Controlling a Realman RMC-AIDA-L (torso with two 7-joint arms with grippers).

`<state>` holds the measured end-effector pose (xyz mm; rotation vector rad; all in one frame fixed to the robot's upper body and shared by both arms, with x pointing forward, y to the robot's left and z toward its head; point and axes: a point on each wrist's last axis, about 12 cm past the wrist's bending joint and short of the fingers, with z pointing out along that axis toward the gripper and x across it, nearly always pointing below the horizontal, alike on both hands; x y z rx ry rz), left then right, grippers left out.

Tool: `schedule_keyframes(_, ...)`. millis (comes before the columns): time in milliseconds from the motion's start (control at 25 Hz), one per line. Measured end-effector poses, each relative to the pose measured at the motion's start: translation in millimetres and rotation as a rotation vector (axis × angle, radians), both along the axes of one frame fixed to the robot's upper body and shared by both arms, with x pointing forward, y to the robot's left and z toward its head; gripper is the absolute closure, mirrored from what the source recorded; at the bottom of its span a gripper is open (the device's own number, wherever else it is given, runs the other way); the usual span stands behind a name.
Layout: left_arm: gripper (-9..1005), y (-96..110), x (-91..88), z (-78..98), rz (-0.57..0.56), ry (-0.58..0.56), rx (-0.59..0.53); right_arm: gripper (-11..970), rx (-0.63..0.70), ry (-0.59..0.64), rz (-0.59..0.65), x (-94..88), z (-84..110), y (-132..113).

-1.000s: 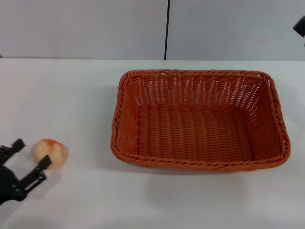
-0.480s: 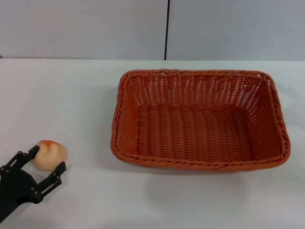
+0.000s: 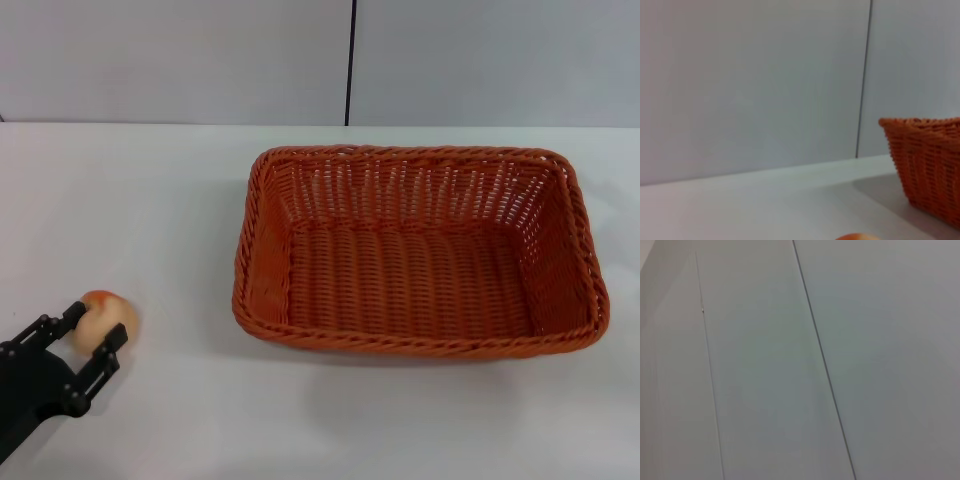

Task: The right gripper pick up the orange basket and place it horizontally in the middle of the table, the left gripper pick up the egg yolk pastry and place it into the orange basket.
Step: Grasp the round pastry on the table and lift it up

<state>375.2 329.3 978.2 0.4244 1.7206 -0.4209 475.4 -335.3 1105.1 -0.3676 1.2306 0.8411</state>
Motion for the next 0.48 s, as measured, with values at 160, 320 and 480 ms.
schedule_keyframes(160, 319, -1.7, -0.4, 0.5, 0.005, -0.02, 0.006, 374, 0.004, -0.001, -0.003, -0.8, -0.1, -0.5)
schedule_keyframes(320, 454, -3.1, -0.3, -0.2, 0.0, -0.026, 0.02, 370, 0.008, -0.004, 0.0, -2.0, -0.1, -0.6)
schedule_keyframes(480, 607, -3.1, -1.0, -0.3, 0.0, -0.025, 0.019, 367, 0.011, -0.009, -0.004, -3.4, 0.4, -2.2)
